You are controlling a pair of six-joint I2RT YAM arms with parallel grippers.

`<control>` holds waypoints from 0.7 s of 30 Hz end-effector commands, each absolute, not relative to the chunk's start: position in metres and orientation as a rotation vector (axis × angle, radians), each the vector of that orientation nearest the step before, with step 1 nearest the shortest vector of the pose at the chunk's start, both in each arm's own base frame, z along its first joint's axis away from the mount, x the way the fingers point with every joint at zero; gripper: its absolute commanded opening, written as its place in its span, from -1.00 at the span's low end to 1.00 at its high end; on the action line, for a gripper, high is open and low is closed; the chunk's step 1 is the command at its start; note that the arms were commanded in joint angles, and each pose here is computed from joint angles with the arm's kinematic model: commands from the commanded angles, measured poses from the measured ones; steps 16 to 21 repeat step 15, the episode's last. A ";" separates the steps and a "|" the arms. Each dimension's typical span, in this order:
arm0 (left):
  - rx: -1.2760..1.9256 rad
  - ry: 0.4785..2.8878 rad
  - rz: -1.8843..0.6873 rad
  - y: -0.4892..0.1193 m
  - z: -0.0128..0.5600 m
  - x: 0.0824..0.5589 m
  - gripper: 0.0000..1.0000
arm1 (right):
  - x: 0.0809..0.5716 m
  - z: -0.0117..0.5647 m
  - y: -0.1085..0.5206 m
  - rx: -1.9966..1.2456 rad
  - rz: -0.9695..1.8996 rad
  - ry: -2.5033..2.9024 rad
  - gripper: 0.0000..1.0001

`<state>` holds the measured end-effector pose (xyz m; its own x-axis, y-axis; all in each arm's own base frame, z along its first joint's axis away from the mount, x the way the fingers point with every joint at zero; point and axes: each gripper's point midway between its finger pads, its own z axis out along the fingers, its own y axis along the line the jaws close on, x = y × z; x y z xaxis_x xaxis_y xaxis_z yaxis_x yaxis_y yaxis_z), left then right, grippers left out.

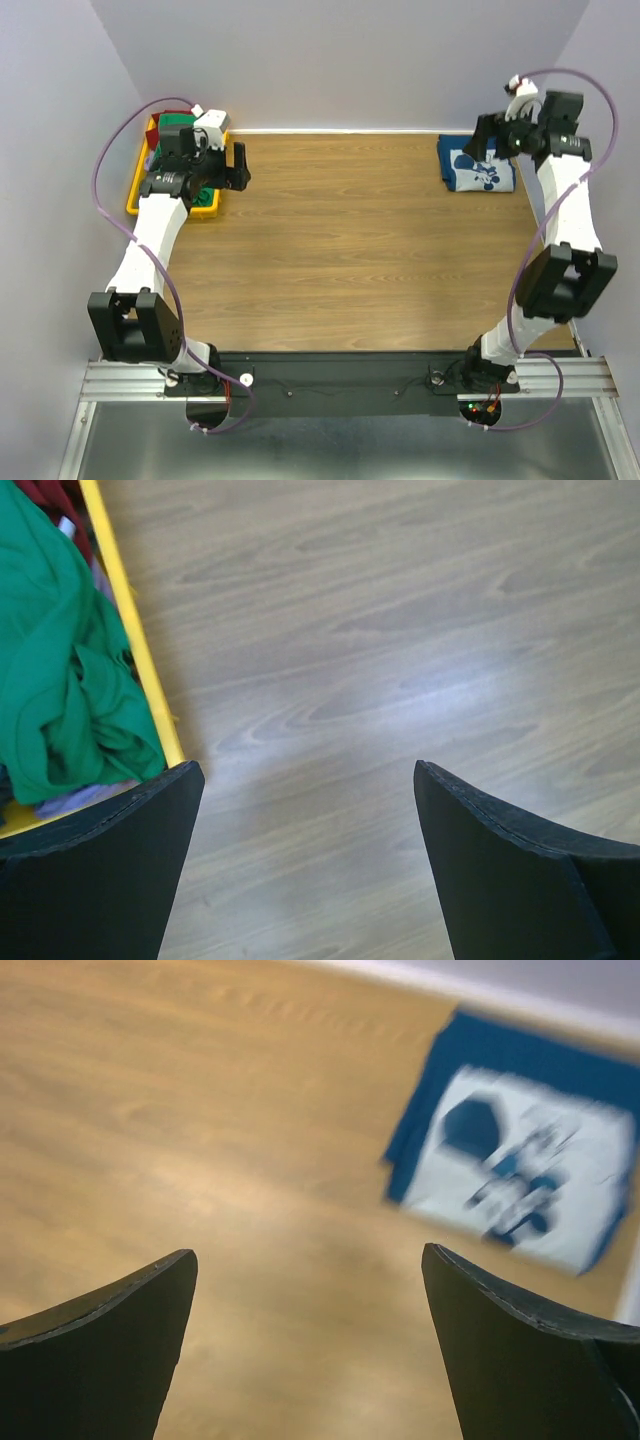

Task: Fold and stack the t-shirts
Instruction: Reset both grippers

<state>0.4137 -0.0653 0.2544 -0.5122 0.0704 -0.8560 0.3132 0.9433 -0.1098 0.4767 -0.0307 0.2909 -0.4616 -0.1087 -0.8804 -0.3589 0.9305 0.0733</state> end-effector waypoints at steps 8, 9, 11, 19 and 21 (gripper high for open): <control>0.496 2.094 -0.133 -0.049 0.202 0.337 0.97 | 0.326 0.166 0.039 -0.236 0.651 2.387 1.00; 0.502 2.090 -0.119 -0.048 0.198 0.332 0.97 | 0.320 0.164 0.039 -0.247 0.644 2.393 1.00; 0.501 2.108 -0.096 -0.044 0.183 0.322 0.97 | 0.307 0.157 0.038 -0.259 0.619 2.400 1.00; 0.448 2.038 -0.031 -0.035 0.198 0.311 0.97 | 0.298 0.162 0.035 -0.243 0.562 2.384 1.00; 0.448 2.038 -0.031 -0.035 0.198 0.311 0.97 | 0.298 0.162 0.035 -0.243 0.562 2.384 1.00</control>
